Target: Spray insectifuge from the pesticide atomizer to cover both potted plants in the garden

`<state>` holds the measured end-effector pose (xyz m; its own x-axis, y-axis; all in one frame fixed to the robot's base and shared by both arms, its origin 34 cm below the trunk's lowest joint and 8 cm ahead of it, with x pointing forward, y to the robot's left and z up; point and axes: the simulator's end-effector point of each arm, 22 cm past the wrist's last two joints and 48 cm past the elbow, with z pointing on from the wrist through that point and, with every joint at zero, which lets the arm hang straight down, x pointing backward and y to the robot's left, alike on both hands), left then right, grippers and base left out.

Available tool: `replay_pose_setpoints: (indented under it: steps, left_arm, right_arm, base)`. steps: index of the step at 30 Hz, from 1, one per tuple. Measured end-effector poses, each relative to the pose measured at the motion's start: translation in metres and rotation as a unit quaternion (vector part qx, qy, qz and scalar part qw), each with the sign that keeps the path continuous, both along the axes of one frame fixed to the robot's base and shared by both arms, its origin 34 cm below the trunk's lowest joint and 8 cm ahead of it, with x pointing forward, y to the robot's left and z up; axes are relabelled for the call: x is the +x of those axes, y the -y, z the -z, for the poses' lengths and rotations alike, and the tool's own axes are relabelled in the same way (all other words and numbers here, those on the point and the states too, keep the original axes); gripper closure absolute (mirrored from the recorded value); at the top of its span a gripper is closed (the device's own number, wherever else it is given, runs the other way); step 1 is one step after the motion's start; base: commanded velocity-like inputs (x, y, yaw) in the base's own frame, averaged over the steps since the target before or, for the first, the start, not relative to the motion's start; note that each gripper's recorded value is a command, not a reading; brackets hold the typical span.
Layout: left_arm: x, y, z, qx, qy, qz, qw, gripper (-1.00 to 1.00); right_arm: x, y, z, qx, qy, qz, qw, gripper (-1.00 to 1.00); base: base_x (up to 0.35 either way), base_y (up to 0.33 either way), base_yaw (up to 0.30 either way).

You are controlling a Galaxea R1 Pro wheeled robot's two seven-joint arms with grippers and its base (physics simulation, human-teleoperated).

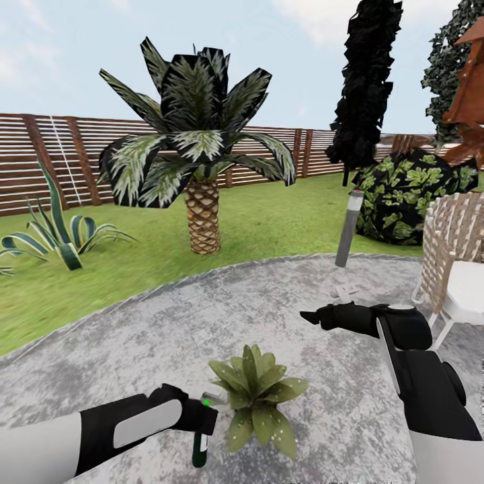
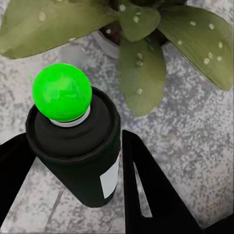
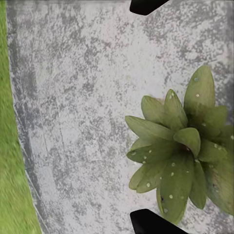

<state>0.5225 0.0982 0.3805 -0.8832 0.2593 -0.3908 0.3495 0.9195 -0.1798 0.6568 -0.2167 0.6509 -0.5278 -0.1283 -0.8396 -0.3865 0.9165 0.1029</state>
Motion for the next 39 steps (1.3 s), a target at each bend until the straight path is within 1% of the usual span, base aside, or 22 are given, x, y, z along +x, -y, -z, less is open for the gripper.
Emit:
replay_pose_setpoints:
  steps: [2, 7, 11, 14, 17, 20, 22, 23, 25, 26, 28, 30, 35, 39]
  left_arm:
    - [0.002, -0.009, -0.001, 0.009, 0.004, -0.008, 0.9999, 1.0]
    - [-0.004, -0.023, 0.009, 0.021, -0.005, -0.018, 0.9996, 1.0]
    - [-0.003, -0.035, 0.02, 0.036, -0.014, -0.026, 0.9989, 1.0]
    - [-0.003, -0.039, 0.024, 0.04, -0.017, -0.03, 0.9986, 1.0]
    - [-0.005, -0.034, 0.025, 0.038, -0.02, -0.027, 0.9987, 1.0]
    - [-0.009, -0.015, 0.022, 0.03, -0.025, -0.014, 0.9992, 1.0]
    - [-0.011, 0.007, 0.019, 0.019, -0.027, -0.004, 0.9994, 1.0]
    - [-0.011, 0.011, 0.02, 0.02, -0.029, -0.003, 0.9994, 1.0]
    - [-0.01, 0.006, 0.028, 0.027, -0.035, -0.01, 0.999, 1.0]
    - [-0.01, 0.006, 0.029, 0.026, -0.036, -0.011, 0.9989, 1.0]
    - [-0.012, 0.009, 0.033, 0.014, -0.043, -0.011, 0.9989, 1.0]
    - [-0.013, 0.009, 0.034, 0.011, -0.045, -0.012, 0.9989, 1.0]
    - [-0.019, 0.0, 0.043, 0.013, -0.053, -0.019, 0.9983, 1.0]
    - [-0.02, -0.003, 0.045, 0.015, -0.055, -0.022, 0.9981, 1.0]
  right_arm:
    - [0.0, 0.0, 0.0, 0.001, 0.0, 0.0, 1.0, -1.0]
    - [0.0, 0.0, -0.001, 0.001, 0.001, 0.0, 1.0, -1.0]
    - [0.0, 0.0, -0.001, 0.001, 0.001, 0.0, 1.0, -1.0]
    - [0.0, 0.0, -0.001, 0.001, 0.001, 0.0, 1.0, -1.0]
    - [0.0, 0.0, -0.001, 0.002, 0.001, 0.001, 1.0, -1.0]
    - [0.0, 0.001, -0.001, 0.003, 0.001, 0.001, 1.0, -1.0]
    - [0.0, 0.001, -0.002, 0.003, 0.001, 0.001, 1.0, -1.0]
    - [0.0, 0.001, -0.002, 0.003, 0.001, 0.001, 1.0, -1.0]
    - [0.0, 0.001, -0.002, 0.003, 0.001, 0.001, 1.0, -1.0]
    - [0.0, 0.001, -0.002, 0.003, 0.001, 0.001, 1.0, -1.0]
    - [0.0, 0.001, -0.002, 0.003, 0.001, 0.001, 1.0, -1.0]
    - [0.0, 0.001, -0.001, 0.003, 0.001, 0.001, 1.0, -1.0]
    - [0.0, 0.001, -0.001, 0.003, 0.001, 0.001, 1.0, -1.0]
    - [-0.001, 0.002, 0.002, 0.002, -0.002, 0.001, 1.0, -1.0]
  base:
    - [-0.003, 0.319, -0.181]
    - [-0.074, 0.32, -0.139]
    - [-0.153, 0.306, -0.189]
    - [-0.141, 0.299, -0.257]
    - [0.004, 0.317, -0.273]
    - [0.15, 0.3, -0.277]
    - [0.222, 0.274, -0.279]
    - [0.233, 0.269, -0.279]
    - [0.237, 0.268, -0.279]
    - [0.235, 0.273, -0.279]
    - [0.218, 0.284, -0.279]
    - [0.166, 0.304, -0.255]
    - [0.042, 0.332, -0.067]
    - [0.004, 0.341, -0.007]
